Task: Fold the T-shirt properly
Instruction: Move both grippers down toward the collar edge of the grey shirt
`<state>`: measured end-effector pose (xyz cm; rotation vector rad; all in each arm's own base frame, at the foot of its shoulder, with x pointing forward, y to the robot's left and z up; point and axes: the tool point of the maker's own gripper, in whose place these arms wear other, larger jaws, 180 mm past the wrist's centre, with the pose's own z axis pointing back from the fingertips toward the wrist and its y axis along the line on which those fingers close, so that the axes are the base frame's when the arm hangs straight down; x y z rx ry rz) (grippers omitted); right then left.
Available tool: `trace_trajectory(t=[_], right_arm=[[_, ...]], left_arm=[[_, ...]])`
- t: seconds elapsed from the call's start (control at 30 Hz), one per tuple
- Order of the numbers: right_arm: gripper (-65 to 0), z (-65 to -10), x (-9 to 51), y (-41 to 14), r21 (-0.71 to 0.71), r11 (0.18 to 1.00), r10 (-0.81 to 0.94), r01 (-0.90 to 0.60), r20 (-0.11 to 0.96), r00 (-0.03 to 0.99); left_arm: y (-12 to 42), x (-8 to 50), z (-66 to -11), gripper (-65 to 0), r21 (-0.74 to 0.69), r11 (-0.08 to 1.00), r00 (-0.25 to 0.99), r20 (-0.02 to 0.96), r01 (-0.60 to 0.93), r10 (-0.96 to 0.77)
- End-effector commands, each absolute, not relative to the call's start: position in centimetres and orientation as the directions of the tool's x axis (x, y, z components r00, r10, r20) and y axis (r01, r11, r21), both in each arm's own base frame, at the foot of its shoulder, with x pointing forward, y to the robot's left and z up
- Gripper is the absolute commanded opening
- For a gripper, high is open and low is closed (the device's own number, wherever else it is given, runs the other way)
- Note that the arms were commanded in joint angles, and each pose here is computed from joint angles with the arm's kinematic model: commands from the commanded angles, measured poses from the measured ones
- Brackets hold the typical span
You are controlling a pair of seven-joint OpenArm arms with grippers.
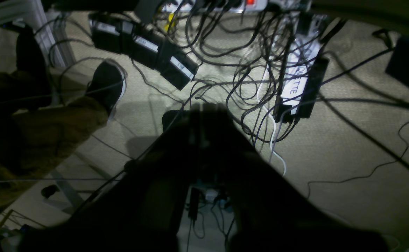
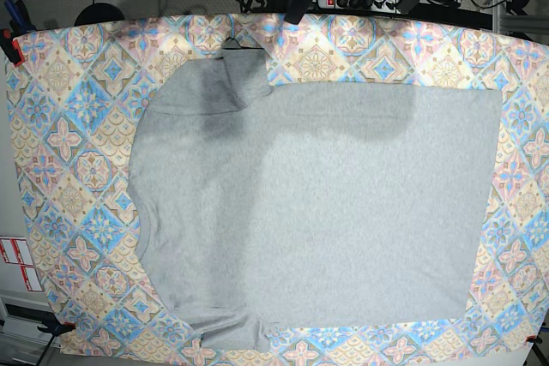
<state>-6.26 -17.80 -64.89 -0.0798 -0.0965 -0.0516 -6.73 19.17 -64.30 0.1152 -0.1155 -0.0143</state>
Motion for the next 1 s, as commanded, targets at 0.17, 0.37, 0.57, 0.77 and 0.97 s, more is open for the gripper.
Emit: trace_trajectory(t=[0.17,0.37,0.57,0.77,0.97], right_arm=[[-65.0,-63.4,-8.7,-20.2,-0.116,0.993,-0.021,0.034,0.111,0.994],[-65.0,-61.2,-8.9,-23.1,-0.172,0.983,-0.033,0.064,0.18,0.983],[-65.0,-57.8,-8.2,-26.7,-0.25,0.961,-0.049,0.121,0.276,0.96],[-65.0,-53.7,-6.2,-29.2,-0.305,0.948,0.01,0.097,0.332,0.943],[-65.0,-48.6,-2.6,-31.2,-0.364,0.925,0.057,0.112,0.421,0.905]], left_arm=[[19.8,-8.3,-62.7,-65.0,0.125,0.992,0.988,0.15,0.025,-0.043],[20.6,-8.4,-60.1,-65.0,0.137,0.989,0.971,0.223,0.053,-0.083],[21.1,-7.8,-57.3,-65.0,0.148,0.985,0.949,0.291,0.083,-0.123],[20.3,-6.2,-53.2,-65.0,0.142,0.984,0.908,0.39,0.107,-0.155],[21.5,-4.7,-48.9,-65.0,0.182,0.98,0.869,0.469,0.082,-0.16]])
